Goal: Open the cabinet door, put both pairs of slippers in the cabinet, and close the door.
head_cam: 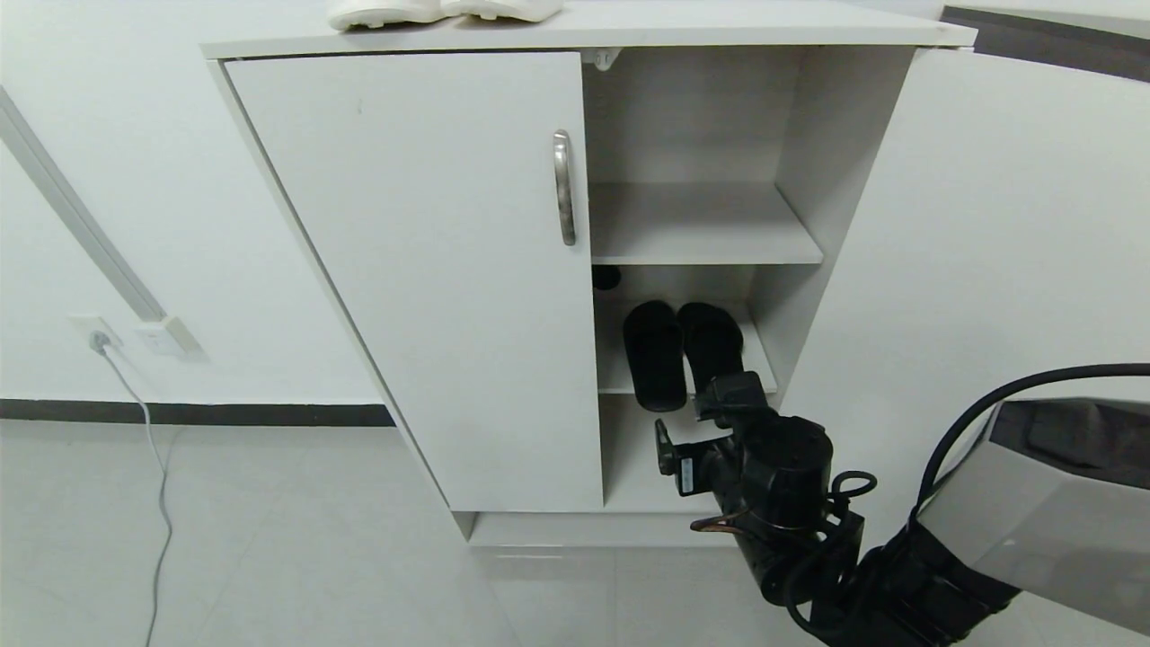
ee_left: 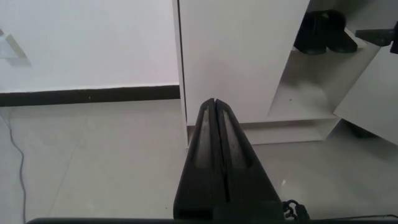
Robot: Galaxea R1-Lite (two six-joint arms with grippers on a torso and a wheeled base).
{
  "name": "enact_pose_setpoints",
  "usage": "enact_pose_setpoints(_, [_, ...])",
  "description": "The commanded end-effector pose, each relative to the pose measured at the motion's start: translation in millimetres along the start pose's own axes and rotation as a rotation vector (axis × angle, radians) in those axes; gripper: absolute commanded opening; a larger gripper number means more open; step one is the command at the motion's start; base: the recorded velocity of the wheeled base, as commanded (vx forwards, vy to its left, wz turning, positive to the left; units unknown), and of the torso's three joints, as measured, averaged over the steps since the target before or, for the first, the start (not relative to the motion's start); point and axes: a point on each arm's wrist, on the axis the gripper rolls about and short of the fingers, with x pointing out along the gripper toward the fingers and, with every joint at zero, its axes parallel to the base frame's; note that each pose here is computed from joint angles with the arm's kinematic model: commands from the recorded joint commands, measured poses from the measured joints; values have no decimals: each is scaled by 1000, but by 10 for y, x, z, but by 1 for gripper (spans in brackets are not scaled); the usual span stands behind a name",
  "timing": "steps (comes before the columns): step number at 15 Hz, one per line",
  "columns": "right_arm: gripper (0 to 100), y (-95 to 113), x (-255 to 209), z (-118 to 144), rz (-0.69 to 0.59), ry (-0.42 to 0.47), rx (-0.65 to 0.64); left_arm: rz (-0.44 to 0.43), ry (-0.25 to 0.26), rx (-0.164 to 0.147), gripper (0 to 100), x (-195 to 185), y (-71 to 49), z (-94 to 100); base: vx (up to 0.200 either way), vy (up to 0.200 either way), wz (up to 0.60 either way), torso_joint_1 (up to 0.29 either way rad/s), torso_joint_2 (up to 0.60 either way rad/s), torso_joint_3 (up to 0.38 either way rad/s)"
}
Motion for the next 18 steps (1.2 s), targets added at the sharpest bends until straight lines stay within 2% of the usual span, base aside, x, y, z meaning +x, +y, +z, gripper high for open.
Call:
enact_pose_setpoints(1, [100, 4, 3, -10, 1, 2, -2, 0, 1, -1, 0, 1, 0, 1, 0, 0, 0, 0, 0, 0])
enact_pose_setpoints(11, [100, 1, 0, -17, -1, 5, -4, -2, 3, -1, 0, 1, 0, -1, 0, 0, 0, 0, 0, 0])
enact_pose_setpoints(18, [100, -4, 1, -36, -2, 6, -6, -2, 3, -1, 0, 1, 0, -1, 0, 0, 0, 2, 1, 168])
